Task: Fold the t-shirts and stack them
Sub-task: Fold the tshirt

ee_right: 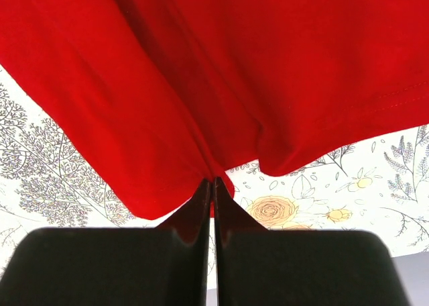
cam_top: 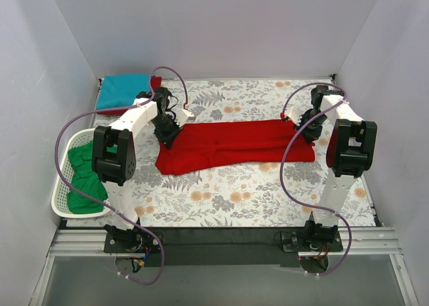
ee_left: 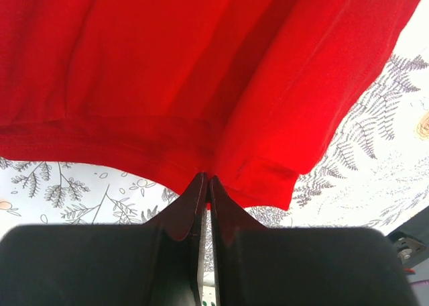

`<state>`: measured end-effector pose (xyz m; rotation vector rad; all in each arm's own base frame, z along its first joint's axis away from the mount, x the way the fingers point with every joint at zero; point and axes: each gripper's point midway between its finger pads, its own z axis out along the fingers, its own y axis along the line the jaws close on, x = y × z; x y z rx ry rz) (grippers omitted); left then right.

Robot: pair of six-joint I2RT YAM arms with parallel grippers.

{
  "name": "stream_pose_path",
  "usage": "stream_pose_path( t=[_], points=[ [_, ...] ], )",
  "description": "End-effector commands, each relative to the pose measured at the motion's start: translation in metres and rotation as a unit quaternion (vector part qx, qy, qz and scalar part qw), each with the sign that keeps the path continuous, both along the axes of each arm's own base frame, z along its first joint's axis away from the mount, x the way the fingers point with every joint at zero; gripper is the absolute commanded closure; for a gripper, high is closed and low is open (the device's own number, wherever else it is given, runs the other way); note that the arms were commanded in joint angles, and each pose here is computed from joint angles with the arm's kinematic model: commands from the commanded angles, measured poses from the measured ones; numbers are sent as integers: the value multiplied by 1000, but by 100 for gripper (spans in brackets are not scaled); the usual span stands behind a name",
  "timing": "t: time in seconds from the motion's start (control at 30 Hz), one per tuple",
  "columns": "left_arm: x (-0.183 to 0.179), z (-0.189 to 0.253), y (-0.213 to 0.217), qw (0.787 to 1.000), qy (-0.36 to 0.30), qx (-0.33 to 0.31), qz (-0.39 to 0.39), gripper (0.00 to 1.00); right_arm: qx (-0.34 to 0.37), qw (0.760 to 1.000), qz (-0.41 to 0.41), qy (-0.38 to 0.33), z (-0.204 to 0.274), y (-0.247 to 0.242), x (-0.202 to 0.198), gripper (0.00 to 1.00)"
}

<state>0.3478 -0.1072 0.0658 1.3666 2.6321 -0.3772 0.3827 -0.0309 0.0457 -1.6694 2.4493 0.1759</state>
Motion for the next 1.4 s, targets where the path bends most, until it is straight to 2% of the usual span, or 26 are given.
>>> stream_pose_path(
  t=[0.0,0.5,0.53,0.57,0.6,0.63,0.67,0.7,0.73,0.8,0.87,1.0,1.1,1.23,1.37],
  points=[
    [14,4,2,1000,-20,-2,4,100,-11,1000,6,11,3,-2,-5,99],
    [36,-4,-8,999,-30,0,-12,100,-11,1000,-7,16,3,-2,-11,99],
    [40,-4,-8,999,-36,0,-10,100,-10,1000,-10,17,2,-2,-11,95],
    [41,-6,-8,999,-34,2,-6,100,-11,1000,-22,16,5,-2,-9,85],
    [43,-6,-8,999,-34,2,-3,98,-12,999,-29,15,6,-3,-8,68],
    [40,-4,-8,1000,-27,2,7,90,-12,999,-38,12,10,-5,-8,61],
    [43,3,-6,999,-30,-5,17,79,-10,999,-47,9,15,-6,-7,42],
    [42,8,-5,999,-28,-13,23,73,-3,998,-60,7,19,-11,-8,27],
    [38,15,-7,999,-18,-30,38,70,3,997,-72,2,26,-14,-8,23],
    [39,30,0,997,-21,-48,56,64,20,994,-107,-2,38,-18,-7,22],
    [26,39,3,993,12,-74,96,62,46,989,-140,23,42,-21,-20,23],
    [-7,35,8,984,59,-99,140,61,97,967,-224,68,43,-16,-38,30],
    [-21,29,11,977,73,-113,167,60,148,939,-291,104,41,-7,-45,34],
    [-24,26,11,967,87,-131,198,60,184,909,-349,138,37,0,-47,35],
    [-23,19,10,961,98,-138,218,59,199,894,-375,143,32,-2,-37,34]
  ],
)
